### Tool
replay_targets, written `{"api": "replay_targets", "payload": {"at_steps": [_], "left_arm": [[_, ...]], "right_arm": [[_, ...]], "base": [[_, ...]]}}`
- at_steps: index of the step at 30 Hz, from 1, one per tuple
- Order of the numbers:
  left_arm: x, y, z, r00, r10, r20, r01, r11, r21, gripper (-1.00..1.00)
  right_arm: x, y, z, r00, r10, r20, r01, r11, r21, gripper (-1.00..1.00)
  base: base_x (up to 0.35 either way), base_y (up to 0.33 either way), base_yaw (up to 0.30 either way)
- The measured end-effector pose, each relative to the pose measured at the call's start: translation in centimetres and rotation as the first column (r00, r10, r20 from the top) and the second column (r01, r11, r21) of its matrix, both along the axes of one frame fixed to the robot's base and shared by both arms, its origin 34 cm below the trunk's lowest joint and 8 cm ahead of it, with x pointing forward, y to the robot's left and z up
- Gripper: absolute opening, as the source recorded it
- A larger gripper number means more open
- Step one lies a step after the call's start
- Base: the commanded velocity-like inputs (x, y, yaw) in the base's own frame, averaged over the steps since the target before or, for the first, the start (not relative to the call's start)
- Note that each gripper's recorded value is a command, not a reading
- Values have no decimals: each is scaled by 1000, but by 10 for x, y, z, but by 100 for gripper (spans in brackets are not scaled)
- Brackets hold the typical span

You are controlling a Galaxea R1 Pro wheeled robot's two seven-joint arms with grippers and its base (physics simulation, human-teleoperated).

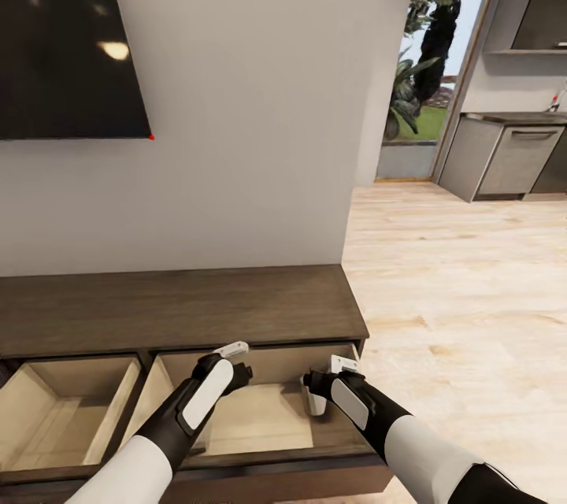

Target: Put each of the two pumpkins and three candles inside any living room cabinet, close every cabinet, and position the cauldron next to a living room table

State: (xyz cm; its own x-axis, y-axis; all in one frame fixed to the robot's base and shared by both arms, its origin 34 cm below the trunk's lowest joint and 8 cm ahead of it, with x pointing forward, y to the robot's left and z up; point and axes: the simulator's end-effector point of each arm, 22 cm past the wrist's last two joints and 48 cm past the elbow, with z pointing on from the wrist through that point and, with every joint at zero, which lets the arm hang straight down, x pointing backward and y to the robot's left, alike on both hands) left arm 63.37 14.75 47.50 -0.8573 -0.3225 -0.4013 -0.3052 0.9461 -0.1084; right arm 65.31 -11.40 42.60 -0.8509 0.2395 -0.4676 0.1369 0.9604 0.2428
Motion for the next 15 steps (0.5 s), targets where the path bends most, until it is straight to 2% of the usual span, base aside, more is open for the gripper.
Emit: {"api": "replay_targets", "payload": {"at_steps": [3, 9, 15], "left_arm": [[2, 2, 6, 1000, 4, -1, -4, 1000, 0, 100], [4, 3, 19, 1000, 2, -4, -2, 1000, 2, 100], [7, 4, 32, 1000, 3, -3, -3, 1000, 1, 100]], "right_arm": [[1, 0, 7, 1000, 0, 1, 0, 1000, 0, 100], [7, 3, 23, 1000, 2, 13, -3, 1000, 6, 100], [10, 3, 36, 1000, 2, 14, -3, 1000, 7, 100]], "base": [[-32, 6, 0], [-138, 65, 0], [-13, 6, 0]]}}
